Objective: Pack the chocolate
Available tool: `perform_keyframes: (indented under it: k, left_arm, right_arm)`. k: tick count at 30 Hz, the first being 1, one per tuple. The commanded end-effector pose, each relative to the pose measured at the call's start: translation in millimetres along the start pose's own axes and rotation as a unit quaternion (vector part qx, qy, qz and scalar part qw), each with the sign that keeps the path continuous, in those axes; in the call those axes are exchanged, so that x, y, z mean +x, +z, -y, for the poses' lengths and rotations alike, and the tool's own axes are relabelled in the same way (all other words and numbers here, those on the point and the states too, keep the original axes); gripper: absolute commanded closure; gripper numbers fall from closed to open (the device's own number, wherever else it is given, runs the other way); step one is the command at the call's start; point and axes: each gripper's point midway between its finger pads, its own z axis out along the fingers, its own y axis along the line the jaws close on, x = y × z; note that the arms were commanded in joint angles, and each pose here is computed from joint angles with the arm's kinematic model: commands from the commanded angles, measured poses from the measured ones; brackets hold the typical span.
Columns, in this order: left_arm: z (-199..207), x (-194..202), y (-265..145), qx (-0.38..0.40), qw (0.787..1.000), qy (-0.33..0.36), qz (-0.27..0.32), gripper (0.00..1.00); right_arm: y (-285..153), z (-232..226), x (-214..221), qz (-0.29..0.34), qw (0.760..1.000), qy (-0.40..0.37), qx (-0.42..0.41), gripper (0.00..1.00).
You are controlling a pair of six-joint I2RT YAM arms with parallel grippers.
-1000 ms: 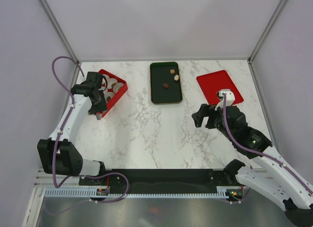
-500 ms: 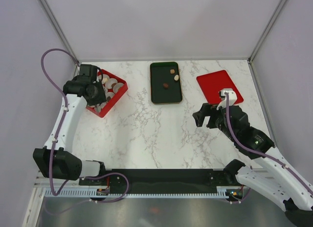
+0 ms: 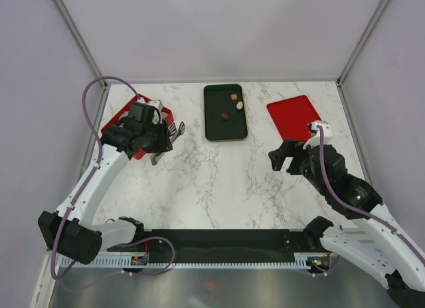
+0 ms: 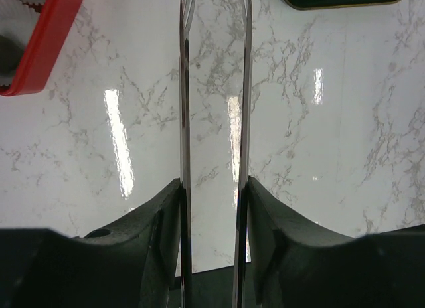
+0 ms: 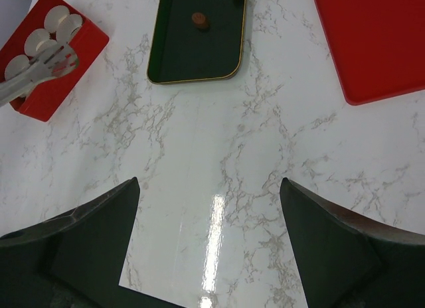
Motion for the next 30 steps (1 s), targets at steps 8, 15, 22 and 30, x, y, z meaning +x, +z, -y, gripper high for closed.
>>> perform_keyframes:
  k: [8, 15, 22, 30]
  left_arm:
    - [19.2, 23.6, 37.2, 0.034, 0.999, -0.015, 0.006, 0.52]
    - [19.9, 41.7, 68.2, 0.043, 0.999, -0.019, -0.005, 0.52]
    - [19.4, 67.2, 91.2, 0.015, 0.998, -0.032, -0.050, 0.52]
    - [17.8, 89.3, 98.4, -0.018, 0.997, -0.036, -0.064, 0.45]
  right_arm:
    - [-7.2, 3.0, -4.6, 0.003, 0.999, 0.031, 0.014, 0.05]
    - [-5.3, 5.5, 1.3, -0.003, 1.000, 0.021, 0.015, 0.05]
    - [-3.3, 9.4, 7.6, -0.006, 1.000, 0.009, 0.017, 0.04]
    - [-3.2, 17.3, 16.0, -0.004, 1.000, 0.002, 0.022, 0.05]
